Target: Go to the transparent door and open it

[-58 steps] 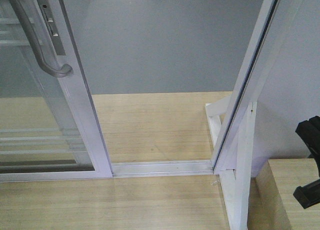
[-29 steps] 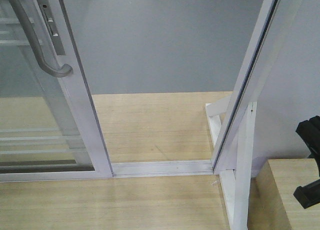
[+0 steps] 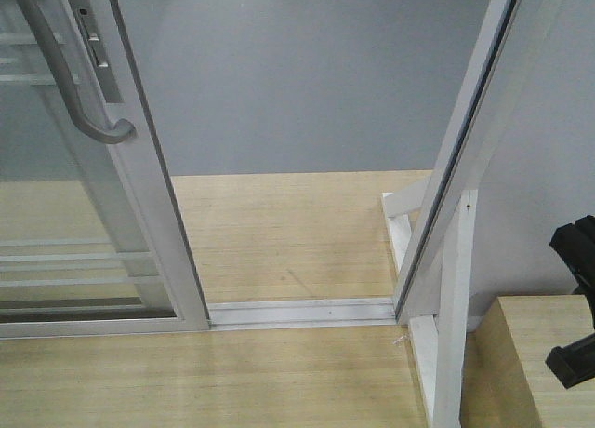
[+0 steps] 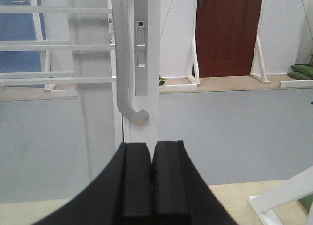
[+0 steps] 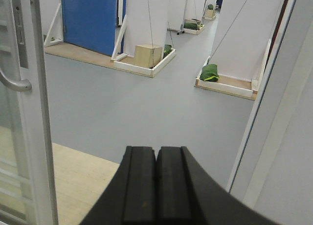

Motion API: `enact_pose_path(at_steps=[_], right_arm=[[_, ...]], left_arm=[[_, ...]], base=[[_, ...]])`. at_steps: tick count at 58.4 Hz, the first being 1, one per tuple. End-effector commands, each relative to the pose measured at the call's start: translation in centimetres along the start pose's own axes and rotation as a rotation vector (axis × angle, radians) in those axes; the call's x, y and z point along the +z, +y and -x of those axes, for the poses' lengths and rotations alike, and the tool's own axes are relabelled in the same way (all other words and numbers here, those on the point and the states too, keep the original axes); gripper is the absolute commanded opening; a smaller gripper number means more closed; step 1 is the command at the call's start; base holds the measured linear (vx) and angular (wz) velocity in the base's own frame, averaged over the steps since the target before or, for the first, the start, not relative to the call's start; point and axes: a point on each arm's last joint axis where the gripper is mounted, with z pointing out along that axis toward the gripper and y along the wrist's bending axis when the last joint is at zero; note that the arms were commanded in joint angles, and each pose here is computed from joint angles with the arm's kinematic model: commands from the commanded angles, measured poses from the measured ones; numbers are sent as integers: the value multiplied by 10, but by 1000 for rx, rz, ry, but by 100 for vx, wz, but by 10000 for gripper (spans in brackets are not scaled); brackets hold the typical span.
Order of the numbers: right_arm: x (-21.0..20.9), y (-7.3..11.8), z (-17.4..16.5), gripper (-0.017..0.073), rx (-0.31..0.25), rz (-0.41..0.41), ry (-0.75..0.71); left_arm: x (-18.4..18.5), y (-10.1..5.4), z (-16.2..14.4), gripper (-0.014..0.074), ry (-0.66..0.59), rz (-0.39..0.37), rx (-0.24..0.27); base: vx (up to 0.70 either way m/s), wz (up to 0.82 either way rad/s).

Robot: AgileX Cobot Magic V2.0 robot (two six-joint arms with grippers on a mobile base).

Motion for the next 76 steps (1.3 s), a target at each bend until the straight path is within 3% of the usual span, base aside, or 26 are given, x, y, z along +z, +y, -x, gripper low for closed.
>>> enact_pose_path(at_steps=[1,11,29,40,76], right_arm=[[-1,-1,17,-6,-11,-7,-109],[-3,-1,9,-6,-23,-8,-104],[-21,7,-67,-6,106,4,-143],[-20,8,-73,-6,105,10,-75],[-20,8,-73,-6,105,10,-72]], left_arm=[[-1,0,3,-6,-77,-3,-18],[-1,0,3,-6,-77,-3,-18],[-1,0,3,-6,-77,-3,-18],[-1,0,3,-6,-77,-3,-18],[-1,0,3,-6,-77,-3,-18]], base=[[0,0],[0,0],[0,0],[0,0],[0,0]])
